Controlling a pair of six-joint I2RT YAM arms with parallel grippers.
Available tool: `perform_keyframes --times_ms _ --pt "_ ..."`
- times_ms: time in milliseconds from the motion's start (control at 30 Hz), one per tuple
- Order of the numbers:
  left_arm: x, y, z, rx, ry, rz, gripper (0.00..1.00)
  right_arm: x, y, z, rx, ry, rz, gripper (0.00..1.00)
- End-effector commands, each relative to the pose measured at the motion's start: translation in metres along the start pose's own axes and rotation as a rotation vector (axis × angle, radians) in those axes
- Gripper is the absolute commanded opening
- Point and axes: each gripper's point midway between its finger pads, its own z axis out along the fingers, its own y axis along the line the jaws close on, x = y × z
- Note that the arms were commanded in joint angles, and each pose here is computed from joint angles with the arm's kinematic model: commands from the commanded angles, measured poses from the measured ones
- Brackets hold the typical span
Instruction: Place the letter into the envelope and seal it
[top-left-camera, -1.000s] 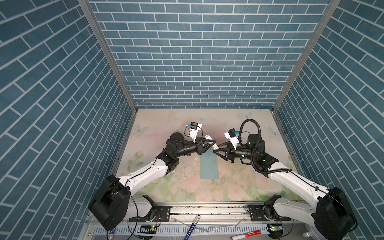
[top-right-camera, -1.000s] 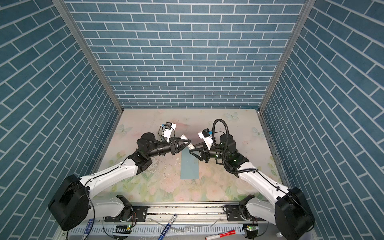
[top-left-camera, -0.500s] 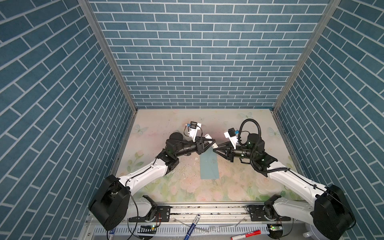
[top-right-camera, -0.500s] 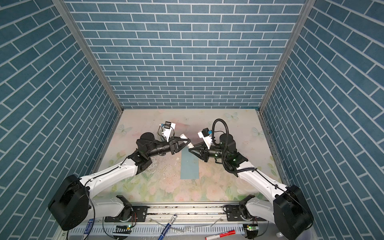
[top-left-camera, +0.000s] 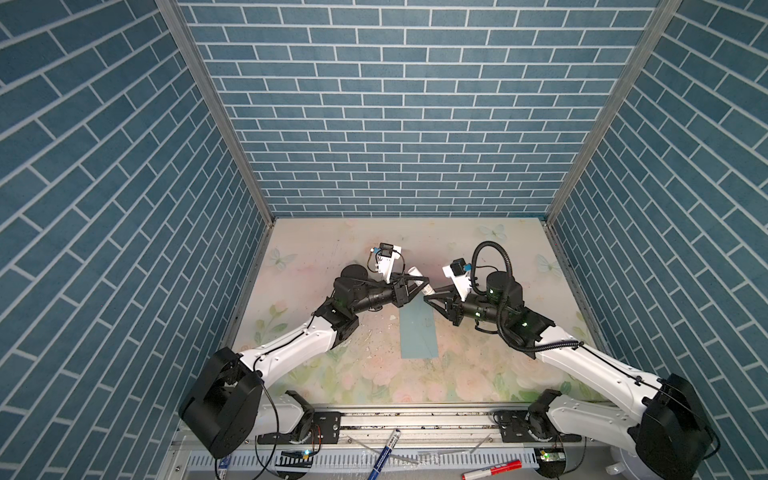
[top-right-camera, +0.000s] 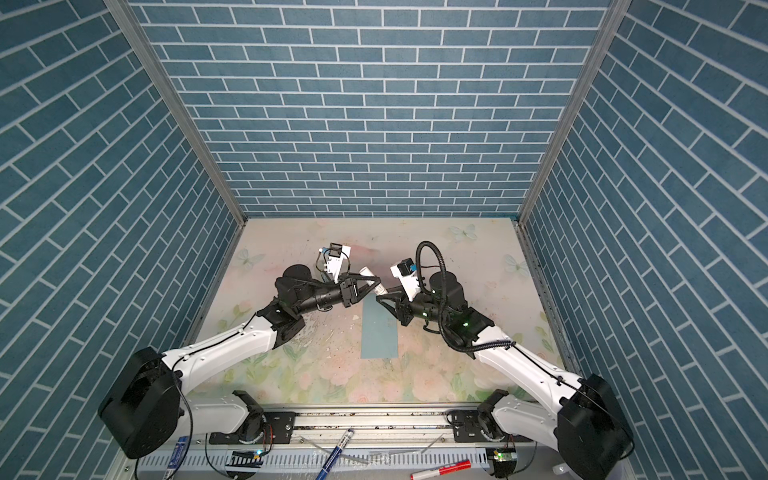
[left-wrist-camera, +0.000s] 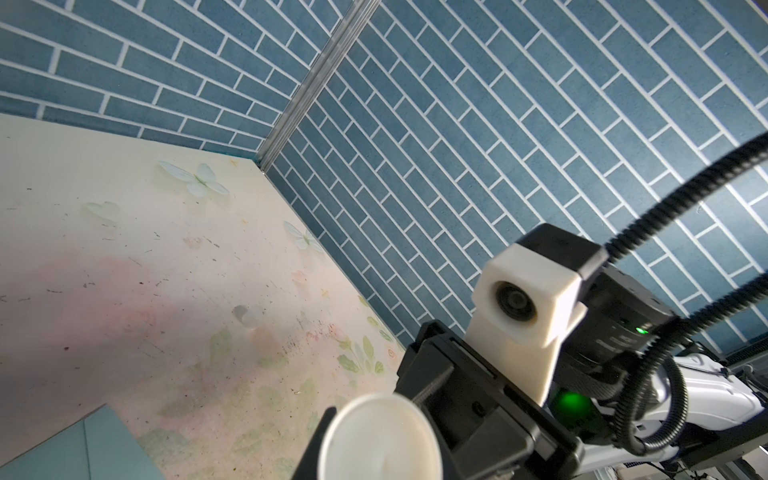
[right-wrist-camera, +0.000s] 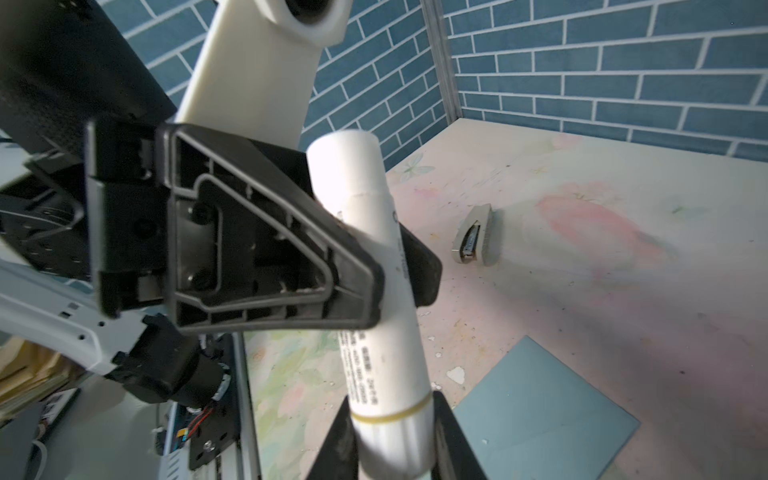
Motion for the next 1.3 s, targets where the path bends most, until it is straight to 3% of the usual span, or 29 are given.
perform_keyframes --times_ms 0,367,933,1267 --pt "0.006 -0.004 0.001 0.025 0.026 0.03 0.0 -0.023 -0.036 -0.009 0.296 -0.036 -0.063 0.0" --pt "0.008 -0.001 0.002 0.013 0.03 0.028 0.0 -0.039 -0.048 -0.009 0.632 -0.024 -0.238 0.0" --pt "0.008 0.001 0.002 0.003 0.026 0.025 0.0 -0.049 -0.047 0.012 1.173 0.027 -0.621 0.0" --pt "0.009 0.004 0.003 -0.004 0.029 0.03 0.0 -0.043 -0.039 0.022 1.067 0.008 -0.572 0.0"
